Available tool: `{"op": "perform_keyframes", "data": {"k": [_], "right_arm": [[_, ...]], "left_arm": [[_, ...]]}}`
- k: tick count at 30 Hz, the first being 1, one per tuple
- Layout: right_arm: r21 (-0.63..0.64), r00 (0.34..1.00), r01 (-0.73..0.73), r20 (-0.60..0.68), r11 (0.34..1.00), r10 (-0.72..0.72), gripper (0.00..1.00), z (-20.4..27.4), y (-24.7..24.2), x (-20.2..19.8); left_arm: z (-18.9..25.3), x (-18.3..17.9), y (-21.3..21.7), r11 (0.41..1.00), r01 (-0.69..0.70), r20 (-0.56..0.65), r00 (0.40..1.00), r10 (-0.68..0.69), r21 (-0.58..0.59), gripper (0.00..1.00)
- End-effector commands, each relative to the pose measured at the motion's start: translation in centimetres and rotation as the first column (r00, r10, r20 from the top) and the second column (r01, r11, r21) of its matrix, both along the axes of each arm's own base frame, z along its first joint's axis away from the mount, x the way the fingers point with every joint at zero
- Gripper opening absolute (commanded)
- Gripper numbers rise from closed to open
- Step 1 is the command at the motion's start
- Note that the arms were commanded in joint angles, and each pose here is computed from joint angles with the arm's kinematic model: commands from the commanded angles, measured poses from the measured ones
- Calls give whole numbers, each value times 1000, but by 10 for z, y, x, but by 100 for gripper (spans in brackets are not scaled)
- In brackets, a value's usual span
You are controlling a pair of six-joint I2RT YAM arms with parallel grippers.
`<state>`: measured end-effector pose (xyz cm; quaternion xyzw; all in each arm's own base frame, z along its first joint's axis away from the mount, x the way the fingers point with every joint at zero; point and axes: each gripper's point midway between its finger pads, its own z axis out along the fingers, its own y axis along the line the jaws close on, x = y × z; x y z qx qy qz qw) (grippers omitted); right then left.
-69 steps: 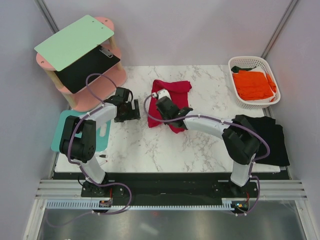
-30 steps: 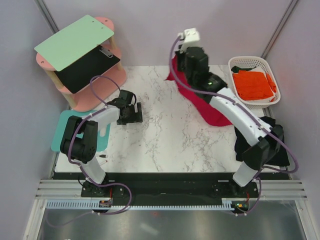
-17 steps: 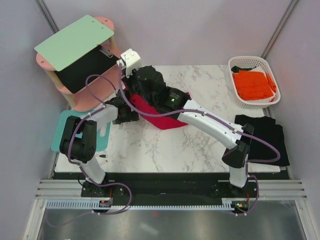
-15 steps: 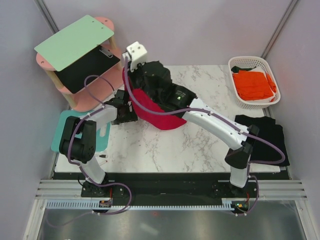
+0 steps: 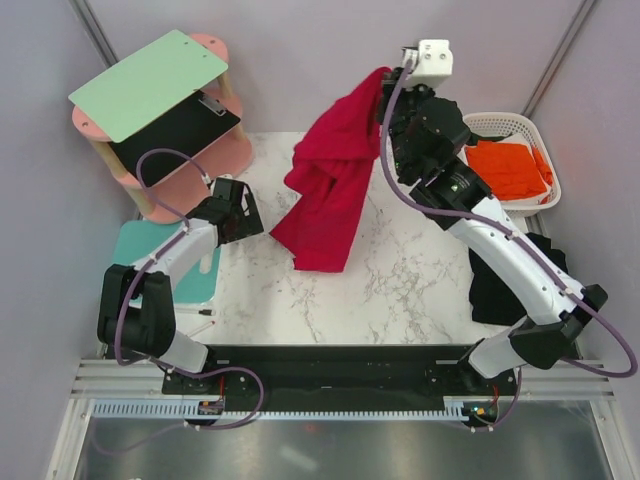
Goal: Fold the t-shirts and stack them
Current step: Flatten out the tshirt
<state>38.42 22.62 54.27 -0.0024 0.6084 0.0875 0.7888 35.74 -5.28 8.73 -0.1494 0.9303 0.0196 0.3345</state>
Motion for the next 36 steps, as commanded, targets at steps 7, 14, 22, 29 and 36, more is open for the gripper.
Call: {"op": "perform_keyframes", "data": {"k": [7, 14, 22, 29, 36], "right_arm": [[-44, 797, 406, -471, 913, -378, 1, -262, -144, 65], [-101, 652, 509, -603, 855, -460, 34, -330, -195, 53], [-27, 748, 365, -586, 930, -311, 96, -316, -169, 57], [33, 720, 145, -689, 989, -82, 91, -366, -118, 76], [21, 635, 86, -771, 996, -39, 88, -423, -101, 90]], "left_arm": [[-34, 4, -15, 999, 38, -88, 995, -41, -37, 96], [-28, 10, -59, 983, 170, -49, 984, -174, -64, 96], [-14, 12, -139, 920, 347, 33, 937, -347, -181, 96], [-28, 24, -157, 904, 348, 35, 936, -351, -247, 96], [-41, 42, -164, 912, 331, 32, 942, -334, -242, 91]]}}
